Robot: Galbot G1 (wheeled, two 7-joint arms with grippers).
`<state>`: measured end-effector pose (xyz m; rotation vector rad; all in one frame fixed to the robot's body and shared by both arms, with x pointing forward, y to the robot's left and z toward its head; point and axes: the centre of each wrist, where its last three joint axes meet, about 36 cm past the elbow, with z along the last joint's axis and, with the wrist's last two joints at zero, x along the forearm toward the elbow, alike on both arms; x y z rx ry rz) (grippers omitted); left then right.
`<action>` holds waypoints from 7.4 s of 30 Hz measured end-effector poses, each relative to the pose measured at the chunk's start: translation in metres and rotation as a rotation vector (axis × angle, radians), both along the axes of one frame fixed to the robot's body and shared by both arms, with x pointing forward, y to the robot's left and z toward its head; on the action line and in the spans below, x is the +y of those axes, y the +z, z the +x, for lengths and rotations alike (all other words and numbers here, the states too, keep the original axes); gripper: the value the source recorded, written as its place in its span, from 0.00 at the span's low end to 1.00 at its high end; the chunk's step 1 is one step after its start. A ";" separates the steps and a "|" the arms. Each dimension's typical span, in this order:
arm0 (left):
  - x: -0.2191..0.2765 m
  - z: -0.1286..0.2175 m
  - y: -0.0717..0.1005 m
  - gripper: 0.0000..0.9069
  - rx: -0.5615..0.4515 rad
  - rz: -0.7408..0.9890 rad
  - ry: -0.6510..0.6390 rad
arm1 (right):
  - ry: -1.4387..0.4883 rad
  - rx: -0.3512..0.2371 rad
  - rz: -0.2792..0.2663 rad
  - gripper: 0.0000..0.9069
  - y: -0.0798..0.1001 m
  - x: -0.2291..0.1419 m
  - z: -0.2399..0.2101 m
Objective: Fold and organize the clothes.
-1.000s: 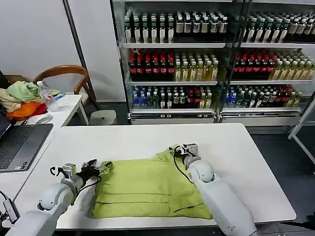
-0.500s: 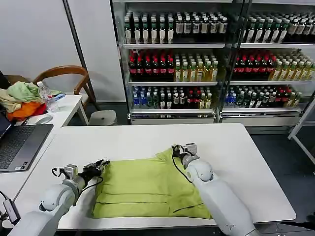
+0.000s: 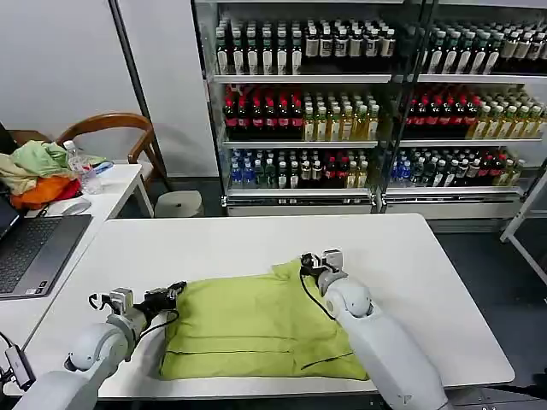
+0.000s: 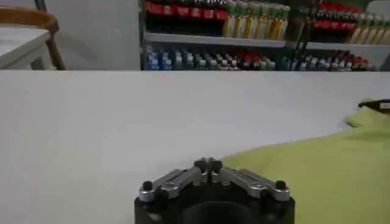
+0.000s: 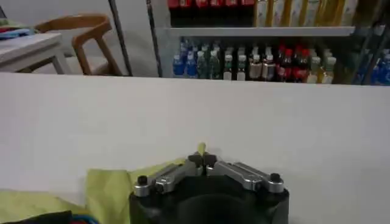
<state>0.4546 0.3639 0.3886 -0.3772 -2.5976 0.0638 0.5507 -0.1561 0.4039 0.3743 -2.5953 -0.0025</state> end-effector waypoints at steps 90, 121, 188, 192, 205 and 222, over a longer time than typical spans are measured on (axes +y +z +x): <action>-0.014 -0.138 0.021 1.00 -0.063 0.017 -0.023 | 0.001 -0.087 0.006 1.00 0.013 -0.052 -0.247; -0.088 -0.149 0.011 0.04 0.044 0.026 0.305 | -0.145 -0.208 -0.074 1.00 0.058 -0.093 -0.276; 0.024 -0.132 0.071 0.04 -0.156 0.328 0.386 | -0.132 -0.275 -0.088 1.00 0.065 -0.088 -0.259; -0.010 -0.138 0.069 0.04 -0.188 0.295 0.298 | -0.143 -0.280 -0.097 1.00 0.067 -0.091 -0.263; -0.102 -0.143 0.038 0.04 -0.163 0.130 0.056 | -0.188 -0.278 -0.142 1.00 0.074 -0.103 -0.280; -0.154 -0.123 0.024 0.06 -0.130 0.014 -0.062 | -0.204 -0.272 -0.170 1.00 0.074 -0.107 -0.284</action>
